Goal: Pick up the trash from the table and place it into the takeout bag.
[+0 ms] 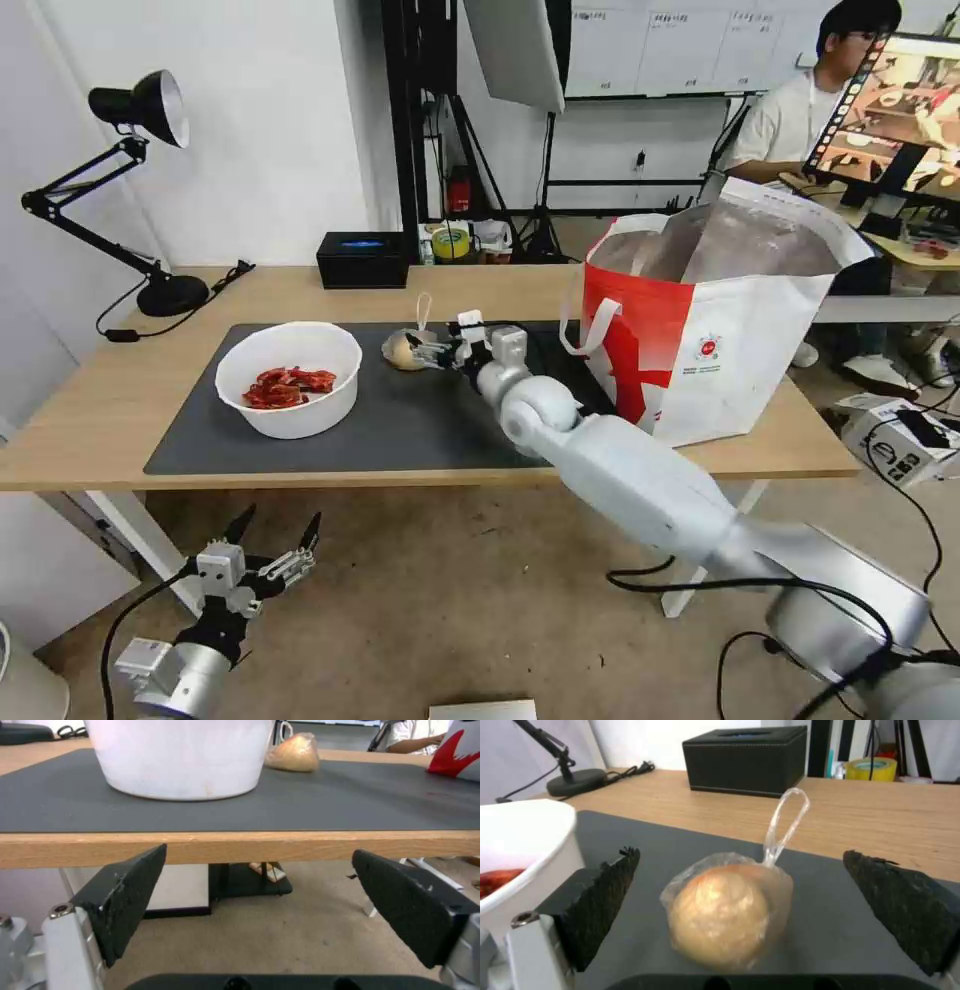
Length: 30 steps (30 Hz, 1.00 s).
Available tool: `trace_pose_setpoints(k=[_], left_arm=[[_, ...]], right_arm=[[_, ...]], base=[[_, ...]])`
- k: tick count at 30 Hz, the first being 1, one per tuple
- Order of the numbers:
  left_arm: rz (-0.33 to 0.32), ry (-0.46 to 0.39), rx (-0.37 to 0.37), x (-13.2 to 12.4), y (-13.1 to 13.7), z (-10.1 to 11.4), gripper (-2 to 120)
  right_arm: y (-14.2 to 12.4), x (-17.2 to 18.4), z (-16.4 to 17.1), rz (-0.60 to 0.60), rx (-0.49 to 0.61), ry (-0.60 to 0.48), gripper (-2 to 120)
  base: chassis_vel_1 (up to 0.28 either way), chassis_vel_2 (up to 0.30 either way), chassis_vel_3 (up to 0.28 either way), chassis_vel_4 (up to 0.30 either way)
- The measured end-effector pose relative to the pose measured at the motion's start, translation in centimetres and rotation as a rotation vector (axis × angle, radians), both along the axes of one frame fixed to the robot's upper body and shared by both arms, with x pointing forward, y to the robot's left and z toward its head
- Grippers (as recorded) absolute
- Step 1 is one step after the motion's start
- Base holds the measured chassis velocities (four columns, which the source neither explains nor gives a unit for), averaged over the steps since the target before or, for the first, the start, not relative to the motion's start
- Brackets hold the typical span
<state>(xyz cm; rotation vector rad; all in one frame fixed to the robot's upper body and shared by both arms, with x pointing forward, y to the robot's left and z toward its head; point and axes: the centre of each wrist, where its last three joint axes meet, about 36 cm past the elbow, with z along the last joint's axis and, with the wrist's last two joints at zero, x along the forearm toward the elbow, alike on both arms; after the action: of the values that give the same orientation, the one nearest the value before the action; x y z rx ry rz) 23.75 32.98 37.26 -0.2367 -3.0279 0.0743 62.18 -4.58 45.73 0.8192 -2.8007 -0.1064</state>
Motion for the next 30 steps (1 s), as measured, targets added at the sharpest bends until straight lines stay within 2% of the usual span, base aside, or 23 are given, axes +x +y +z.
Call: trace_pose_setpoints(k=[13, 19, 30], left_arm=[[0.006, -0.001, -0.002, -0.1, 0.0, 0.0, 100], [0.007, -0.005, -0.006, -0.2, -0.1, 0.1, 100], [0.004, -0.011, -0.004, -0.2, -0.1, 0.4, 100]], right_arm=[[4.1, 4.6, 0.4, 0.026, -0.024, 0.033, 100], [4.7, 6.0, -0.2, 0.031, -0.062, 0.058, 100], [4.8, 5.9, -1.1, 0.078, -0.142, 0.084, 100]], base=[[0.000, 0.000, 0.000, 0.000], [0.000, 0.000, 0.000, 0.000], [0.000, 0.000, 0.000, 0.000]])
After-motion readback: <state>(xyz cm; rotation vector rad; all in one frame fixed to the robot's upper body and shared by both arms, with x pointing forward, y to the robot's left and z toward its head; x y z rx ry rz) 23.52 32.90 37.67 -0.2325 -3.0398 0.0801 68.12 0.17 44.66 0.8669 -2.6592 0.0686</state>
